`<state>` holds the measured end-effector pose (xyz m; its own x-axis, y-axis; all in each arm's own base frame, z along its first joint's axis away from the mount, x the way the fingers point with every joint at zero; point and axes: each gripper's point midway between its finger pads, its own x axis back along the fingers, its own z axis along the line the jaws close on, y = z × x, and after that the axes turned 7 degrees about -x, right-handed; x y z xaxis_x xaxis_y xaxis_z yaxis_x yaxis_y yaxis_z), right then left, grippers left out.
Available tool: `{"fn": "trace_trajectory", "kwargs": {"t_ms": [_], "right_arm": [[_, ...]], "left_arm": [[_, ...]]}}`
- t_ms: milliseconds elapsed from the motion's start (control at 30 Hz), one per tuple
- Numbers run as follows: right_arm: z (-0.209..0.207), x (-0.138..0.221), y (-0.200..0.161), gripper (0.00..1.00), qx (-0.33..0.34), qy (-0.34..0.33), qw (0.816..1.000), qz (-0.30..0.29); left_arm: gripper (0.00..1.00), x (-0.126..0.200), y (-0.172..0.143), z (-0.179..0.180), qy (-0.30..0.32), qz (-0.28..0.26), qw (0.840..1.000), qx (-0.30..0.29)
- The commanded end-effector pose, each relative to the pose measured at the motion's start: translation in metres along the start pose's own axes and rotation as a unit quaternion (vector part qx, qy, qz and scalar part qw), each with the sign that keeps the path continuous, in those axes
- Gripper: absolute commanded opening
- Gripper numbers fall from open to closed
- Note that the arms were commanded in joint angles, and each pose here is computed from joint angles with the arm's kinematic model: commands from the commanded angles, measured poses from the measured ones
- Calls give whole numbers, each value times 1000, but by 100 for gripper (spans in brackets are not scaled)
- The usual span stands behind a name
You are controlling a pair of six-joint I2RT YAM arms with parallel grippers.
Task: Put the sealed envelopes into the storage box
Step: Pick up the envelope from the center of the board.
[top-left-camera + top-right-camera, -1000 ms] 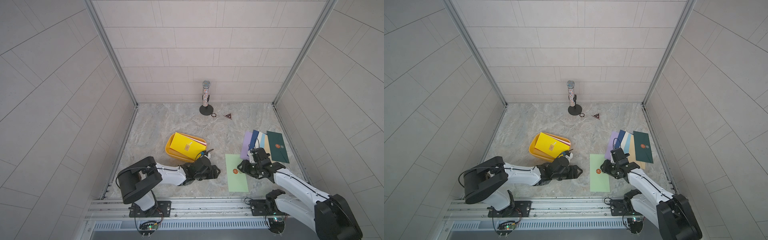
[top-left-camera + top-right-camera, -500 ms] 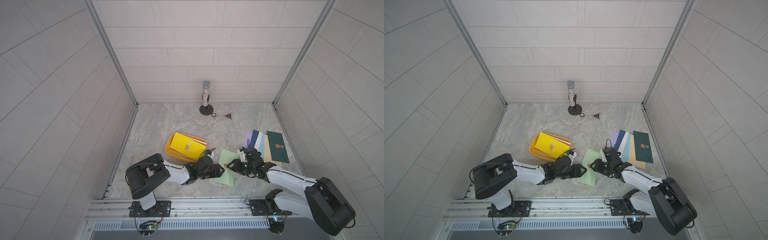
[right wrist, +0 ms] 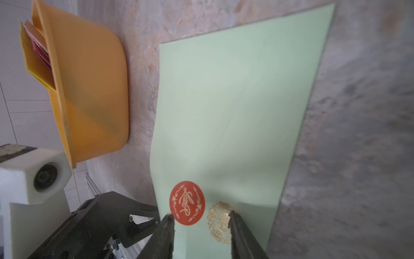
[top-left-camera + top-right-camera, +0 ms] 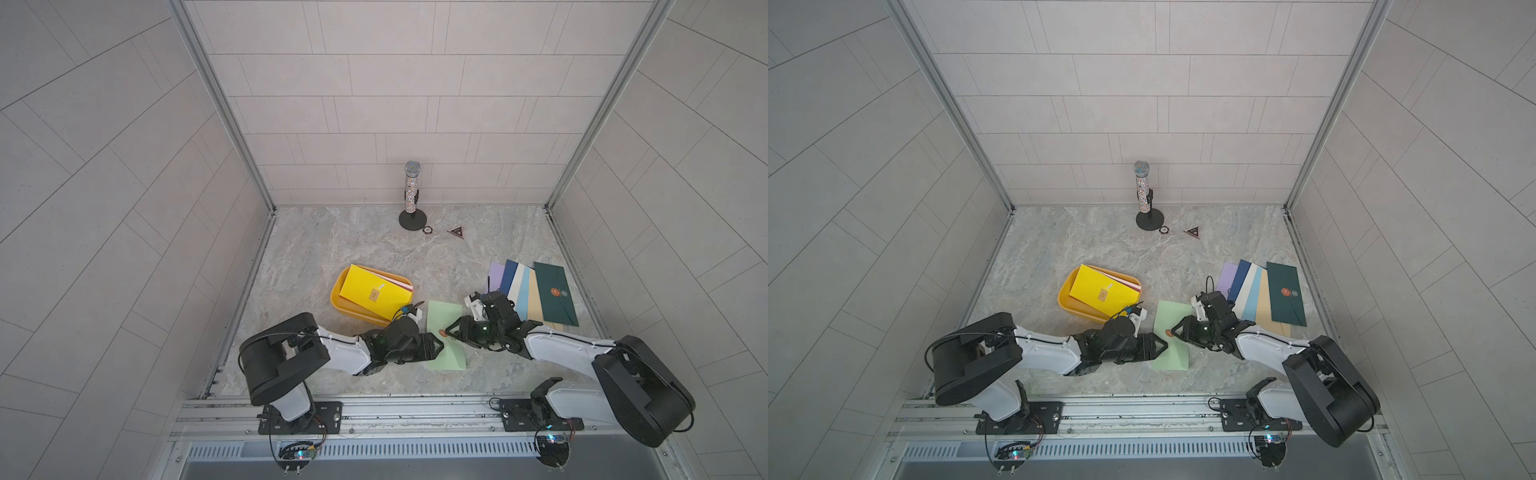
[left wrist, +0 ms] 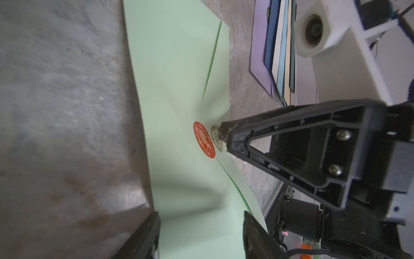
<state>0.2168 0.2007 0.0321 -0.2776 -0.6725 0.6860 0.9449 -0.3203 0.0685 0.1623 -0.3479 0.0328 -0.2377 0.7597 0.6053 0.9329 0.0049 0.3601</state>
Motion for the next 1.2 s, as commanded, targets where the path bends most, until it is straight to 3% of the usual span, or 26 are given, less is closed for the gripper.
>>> {"fn": "trace_trajectory", "kwargs": {"t_ms": [0,233,400,633,967,1167], "right_arm": [[-5,-4,-28,44,-2,-12,997,70],[2,21,-6,47,57,-49,996,37],[-24,40,9,49,18,-104,994,2],[-58,50,-16,50,-23,-151,988,9],[-62,41,-53,50,-69,-102,991,52],[-41,20,-63,50,-112,-18,990,89]], "left_arm": [[64,10,-37,52,95,55,994,19],[65,35,-30,63,156,43,987,3],[65,39,-22,58,177,49,983,-20],[64,27,-17,49,171,58,983,-30],[64,3,-32,46,148,80,986,-21],[64,-3,-40,42,140,88,986,-20]]}}
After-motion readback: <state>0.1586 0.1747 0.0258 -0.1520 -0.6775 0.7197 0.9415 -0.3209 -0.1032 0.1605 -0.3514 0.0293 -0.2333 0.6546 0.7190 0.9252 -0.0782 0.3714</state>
